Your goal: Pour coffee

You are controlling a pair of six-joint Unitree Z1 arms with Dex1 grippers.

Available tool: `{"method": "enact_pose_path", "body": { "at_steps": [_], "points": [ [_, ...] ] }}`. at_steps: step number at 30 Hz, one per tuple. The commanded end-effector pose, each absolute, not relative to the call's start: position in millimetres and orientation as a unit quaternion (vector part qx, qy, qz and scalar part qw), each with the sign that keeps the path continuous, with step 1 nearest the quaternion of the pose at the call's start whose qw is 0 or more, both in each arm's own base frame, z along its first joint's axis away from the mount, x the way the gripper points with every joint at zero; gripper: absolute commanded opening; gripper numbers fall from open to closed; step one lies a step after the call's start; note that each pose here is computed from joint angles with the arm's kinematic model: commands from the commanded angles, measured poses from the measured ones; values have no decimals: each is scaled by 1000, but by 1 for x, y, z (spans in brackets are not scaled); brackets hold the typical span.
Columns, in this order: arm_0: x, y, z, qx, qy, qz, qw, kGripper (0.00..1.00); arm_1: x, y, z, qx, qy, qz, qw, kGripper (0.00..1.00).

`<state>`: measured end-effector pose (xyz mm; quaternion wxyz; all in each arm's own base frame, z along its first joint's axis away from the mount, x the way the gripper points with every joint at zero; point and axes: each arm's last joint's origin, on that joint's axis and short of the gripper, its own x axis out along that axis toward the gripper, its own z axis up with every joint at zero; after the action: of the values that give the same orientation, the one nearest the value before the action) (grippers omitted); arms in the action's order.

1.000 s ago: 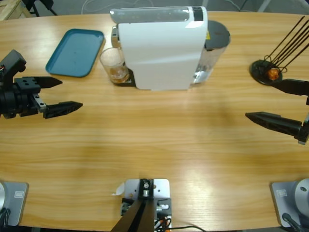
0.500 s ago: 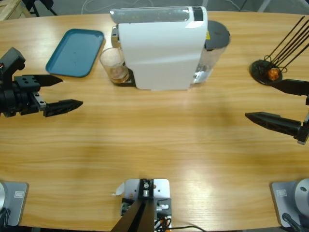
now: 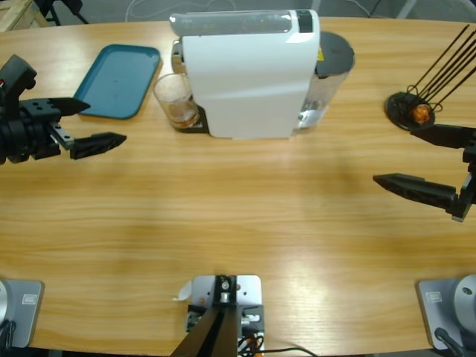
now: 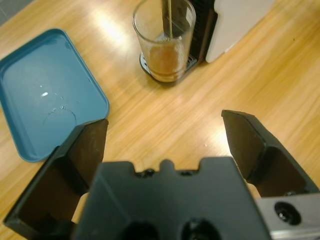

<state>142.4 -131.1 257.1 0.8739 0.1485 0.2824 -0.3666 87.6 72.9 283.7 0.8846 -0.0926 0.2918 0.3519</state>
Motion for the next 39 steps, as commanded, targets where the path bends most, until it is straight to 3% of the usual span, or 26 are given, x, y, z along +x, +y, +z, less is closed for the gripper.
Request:
{"method": "enact_pose_path", "body": {
  "at_steps": [1,10,19,27,39],
  "points": [
    [158,-146,234,141,300,-355,874,1000,86,74,273,-94,311,359,875,996],
    [173,-160,224,129,277,-367,879,1000,86,74,273,-94,311,359,875,996],
    [129,-119,227,117,250,-364,890,1000,86,74,273,-93,310,361,875,996],
    [110,-103,236,97,223,-370,896,1000,89,76,272,-95,317,361,872,996],
    [113,-105,230,99,243,-368,892,1000,89,77,271,-97,320,361,871,996]
  ]
}}
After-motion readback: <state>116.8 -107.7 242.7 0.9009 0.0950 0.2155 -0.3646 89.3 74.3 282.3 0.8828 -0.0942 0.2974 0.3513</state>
